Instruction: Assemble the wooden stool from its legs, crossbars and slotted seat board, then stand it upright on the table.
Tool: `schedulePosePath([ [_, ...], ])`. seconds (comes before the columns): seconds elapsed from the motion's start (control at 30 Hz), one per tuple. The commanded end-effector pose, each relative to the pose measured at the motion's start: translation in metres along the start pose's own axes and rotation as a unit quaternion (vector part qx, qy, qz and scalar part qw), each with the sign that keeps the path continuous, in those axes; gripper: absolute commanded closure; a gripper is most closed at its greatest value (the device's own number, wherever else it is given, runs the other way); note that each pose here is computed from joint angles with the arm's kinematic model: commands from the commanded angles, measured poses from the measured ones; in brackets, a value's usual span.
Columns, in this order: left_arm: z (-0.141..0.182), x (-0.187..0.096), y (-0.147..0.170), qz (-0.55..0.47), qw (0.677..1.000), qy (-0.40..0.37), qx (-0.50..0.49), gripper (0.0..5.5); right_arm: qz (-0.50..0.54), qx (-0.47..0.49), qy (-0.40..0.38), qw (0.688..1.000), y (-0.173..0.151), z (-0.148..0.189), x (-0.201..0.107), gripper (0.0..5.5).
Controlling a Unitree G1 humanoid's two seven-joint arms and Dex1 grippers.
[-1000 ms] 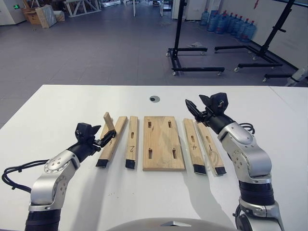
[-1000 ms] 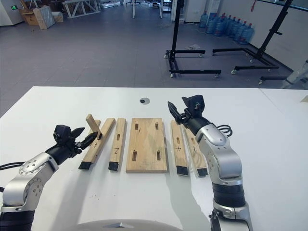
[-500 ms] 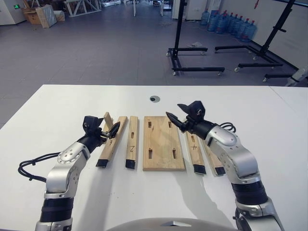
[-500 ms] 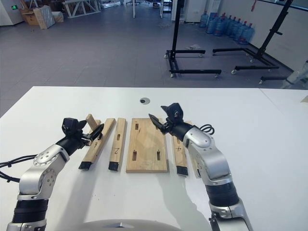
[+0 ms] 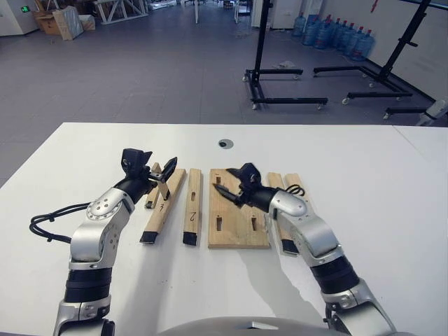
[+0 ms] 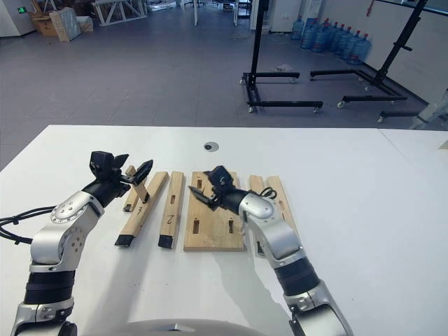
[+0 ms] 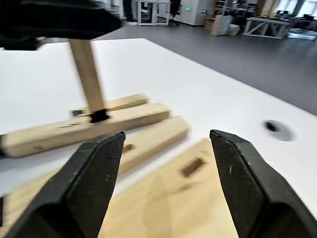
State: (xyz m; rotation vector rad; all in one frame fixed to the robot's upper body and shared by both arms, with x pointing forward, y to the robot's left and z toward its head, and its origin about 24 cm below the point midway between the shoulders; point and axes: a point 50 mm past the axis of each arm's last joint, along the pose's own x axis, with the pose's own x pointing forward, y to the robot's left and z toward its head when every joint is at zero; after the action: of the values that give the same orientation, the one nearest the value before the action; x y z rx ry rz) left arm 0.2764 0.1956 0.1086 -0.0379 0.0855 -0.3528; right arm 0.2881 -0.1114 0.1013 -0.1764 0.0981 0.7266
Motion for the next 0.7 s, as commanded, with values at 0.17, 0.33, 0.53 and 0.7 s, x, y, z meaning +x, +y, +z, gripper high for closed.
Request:
schedulePosePath([
  [0.17,-0.006,-0.003,-0.002,0.003,1.0,0.014,0.002,1.29,-0.095,-0.021,-0.014,0.995,-0.062,0.023,-0.042,2.35],
  [0.33,-0.009,-0.004,-0.001,0.003,1.0,0.018,0.004,1.29,0.028,-0.018,-0.006,0.999,-0.012,0.012,-0.025,2.35],
  [0.53,-0.014,-0.005,0.0,0.009,1.0,0.023,0.004,1.29,0.097,0.001,-0.026,0.995,0.046,0.016,0.02,2.35],
  [0.7,-0.015,-0.004,0.0,0.01,1.0,0.025,0.005,1.29,0.109,0.006,-0.023,0.994,0.073,0.015,0.046,2.35],
])
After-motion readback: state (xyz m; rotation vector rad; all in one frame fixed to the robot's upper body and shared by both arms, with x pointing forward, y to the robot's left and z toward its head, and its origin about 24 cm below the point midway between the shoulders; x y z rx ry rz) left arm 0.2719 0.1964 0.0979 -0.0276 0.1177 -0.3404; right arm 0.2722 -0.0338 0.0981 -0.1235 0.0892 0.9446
